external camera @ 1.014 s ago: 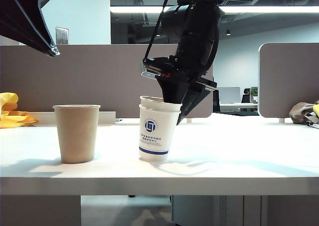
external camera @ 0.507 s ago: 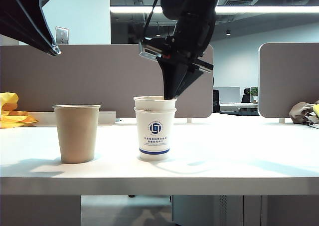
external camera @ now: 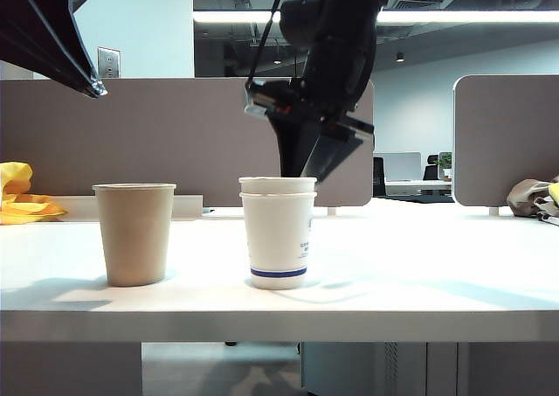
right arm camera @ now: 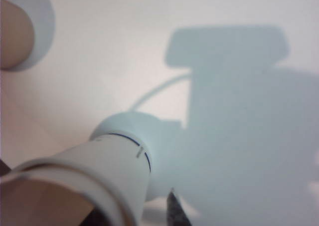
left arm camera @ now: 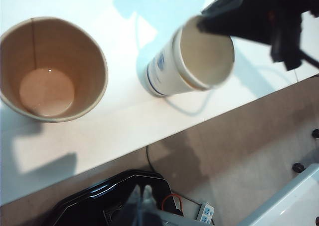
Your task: Pick up all the paper cups on the table one by one and stack them together.
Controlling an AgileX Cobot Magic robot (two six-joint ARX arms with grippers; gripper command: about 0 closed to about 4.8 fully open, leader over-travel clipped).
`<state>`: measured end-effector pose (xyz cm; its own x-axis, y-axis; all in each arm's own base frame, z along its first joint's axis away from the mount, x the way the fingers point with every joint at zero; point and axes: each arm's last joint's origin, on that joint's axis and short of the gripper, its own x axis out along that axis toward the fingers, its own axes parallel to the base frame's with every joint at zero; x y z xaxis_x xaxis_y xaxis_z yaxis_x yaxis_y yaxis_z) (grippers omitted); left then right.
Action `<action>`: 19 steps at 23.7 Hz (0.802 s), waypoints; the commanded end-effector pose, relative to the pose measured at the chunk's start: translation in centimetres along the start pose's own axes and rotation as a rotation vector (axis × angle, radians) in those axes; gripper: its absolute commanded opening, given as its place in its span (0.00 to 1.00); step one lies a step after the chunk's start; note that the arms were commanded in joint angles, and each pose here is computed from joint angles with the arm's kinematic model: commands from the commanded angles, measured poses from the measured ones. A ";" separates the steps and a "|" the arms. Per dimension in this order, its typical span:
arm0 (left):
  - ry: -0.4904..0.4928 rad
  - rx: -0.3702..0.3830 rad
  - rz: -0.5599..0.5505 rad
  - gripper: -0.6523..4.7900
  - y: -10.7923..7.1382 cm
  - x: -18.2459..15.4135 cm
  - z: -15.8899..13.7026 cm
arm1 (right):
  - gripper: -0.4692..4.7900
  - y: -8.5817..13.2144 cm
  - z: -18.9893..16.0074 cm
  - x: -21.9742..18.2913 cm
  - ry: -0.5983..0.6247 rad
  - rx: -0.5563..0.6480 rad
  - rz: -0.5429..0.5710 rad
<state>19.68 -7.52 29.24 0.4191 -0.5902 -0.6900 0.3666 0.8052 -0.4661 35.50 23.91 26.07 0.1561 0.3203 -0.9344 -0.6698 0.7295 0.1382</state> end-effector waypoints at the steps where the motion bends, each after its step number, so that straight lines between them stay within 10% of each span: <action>1: -0.011 0.011 -0.007 0.11 -0.1 -0.2 0.1 | 0.30 0.0 0.1 0.3 0.002 0.000 0.002; 6: -0.012 0.012 -0.007 0.11 -0.1 -0.2 0.1 | 0.13 0.0 0.1 0.3 -0.005 -0.001 -0.002; 19: -0.027 0.016 0.028 0.11 -0.1 -0.2 0.2 | 0.09 0.3 0.7 -1.3 -0.024 -0.007 -0.003</action>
<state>19.73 -7.46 29.22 0.4344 -0.5689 -0.6983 0.3559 0.8206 -0.4472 35.61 24.02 26.31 0.1441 0.3118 -0.9392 -0.6685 0.7305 0.1400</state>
